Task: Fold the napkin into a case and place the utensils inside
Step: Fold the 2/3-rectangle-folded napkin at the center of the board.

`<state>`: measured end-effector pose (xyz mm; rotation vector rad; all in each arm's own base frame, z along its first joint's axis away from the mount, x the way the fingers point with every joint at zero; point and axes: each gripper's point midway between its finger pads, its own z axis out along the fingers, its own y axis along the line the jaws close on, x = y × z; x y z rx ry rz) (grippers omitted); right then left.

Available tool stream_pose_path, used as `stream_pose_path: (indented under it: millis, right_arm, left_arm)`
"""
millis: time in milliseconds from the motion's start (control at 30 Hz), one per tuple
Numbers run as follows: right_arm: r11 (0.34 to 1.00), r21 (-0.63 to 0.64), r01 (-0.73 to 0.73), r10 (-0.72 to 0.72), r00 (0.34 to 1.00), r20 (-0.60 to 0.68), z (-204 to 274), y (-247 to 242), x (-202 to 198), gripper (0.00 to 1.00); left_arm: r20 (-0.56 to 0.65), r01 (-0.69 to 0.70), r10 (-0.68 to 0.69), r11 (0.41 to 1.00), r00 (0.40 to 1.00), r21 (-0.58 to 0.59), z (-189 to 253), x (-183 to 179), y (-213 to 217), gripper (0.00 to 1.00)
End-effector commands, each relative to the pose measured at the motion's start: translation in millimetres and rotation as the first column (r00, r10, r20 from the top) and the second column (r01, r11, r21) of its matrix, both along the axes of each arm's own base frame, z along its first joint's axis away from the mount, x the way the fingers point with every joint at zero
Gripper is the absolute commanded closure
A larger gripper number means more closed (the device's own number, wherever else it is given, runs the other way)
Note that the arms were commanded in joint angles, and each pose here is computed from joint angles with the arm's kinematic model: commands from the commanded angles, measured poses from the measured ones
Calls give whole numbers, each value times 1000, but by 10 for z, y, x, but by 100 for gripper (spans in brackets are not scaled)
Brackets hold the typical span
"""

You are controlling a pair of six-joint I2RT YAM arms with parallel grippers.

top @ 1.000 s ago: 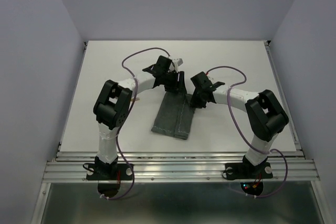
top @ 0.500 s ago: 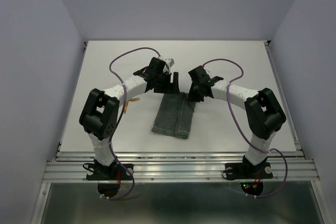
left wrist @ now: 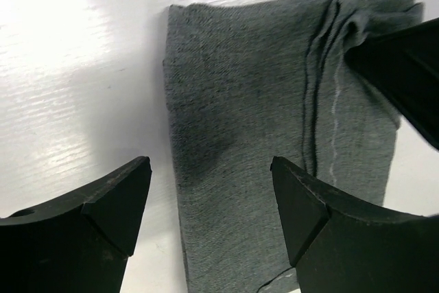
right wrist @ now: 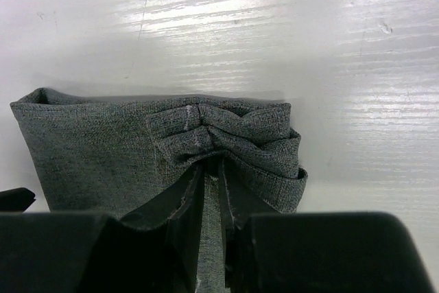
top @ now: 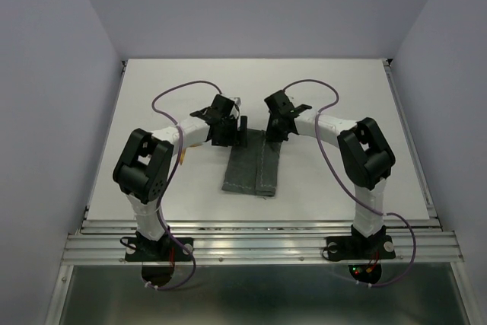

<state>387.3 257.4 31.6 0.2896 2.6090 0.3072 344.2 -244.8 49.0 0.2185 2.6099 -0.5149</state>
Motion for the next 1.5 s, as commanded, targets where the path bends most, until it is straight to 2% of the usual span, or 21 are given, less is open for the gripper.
stream_pose_path:
  millis: [0, 133, 333, 500, 833, 867, 900, 967, 1000, 1067, 1233, 1467]
  right_arm:
    - [999, -32, -32, 32, 999, -20, -113, -12, -22, 80]
    - [999, -30, -34, 33, 999, -22, -106, -16, -37, 80]
    - [999, -26, -35, 34, 999, -34, -126, -27, -87, 80]
    - [999, -22, -26, 25, 999, -34, -106, -46, -116, 80]
    - [1000, -21, -16, 15, 999, -45, -134, -60, -148, 80]
    - [1000, -20, -15, 14, 999, -45, -134, -59, -148, 80]
    - [1000, -20, -15, 14, 999, -45, -132, -61, -151, 80]
    - [1000, -17, -11, 11, 999, -41, -114, -62, -150, 80]
    - [1000, -19, -11, 10, 999, -42, -114, -69, -155, 80]
    - [1000, -20, -10, 9, 999, -41, -111, -75, -160, 80]
    - [1000, -20, -1, 0, 999, -40, -105, -85, -164, 80]
    - [1000, -13, 19, -20, 998, -54, -148, -76, -174, 80]
  left_arm:
    - [51, -51, 50, 999, 997, 12, 88, 46, 134, 19]
    - [51, -84, 83, 996, 995, 27, 20, 78, 203, 23]
    - [72, -163, 163, 987, 984, -5, 52, 163, 290, 35]
    - [27, -155, 155, 988, 988, -2, -118, 181, 234, 45]
    - [-39, -73, 67, 980, 997, -184, -81, 127, -162, 64]
    - [-50, -71, 63, 980, 997, -189, -108, 123, -181, 66]
    - [-58, -76, 66, 978, 996, -193, -118, 123, -198, 74]
    - [-63, -81, 69, 976, 996, -202, -100, 129, -217, 83]
    - [-64, -89, 78, 974, 995, -209, -76, 132, -220, 91]
    - [-44, -90, 82, 971, 996, -223, 32, 150, -234, 100]
    - [-2, -94, 97, 962, 995, -258, 343, 148, -260, 100]
    - [6, -64, 68, 962, 998, -267, 527, 91, -394, 100]
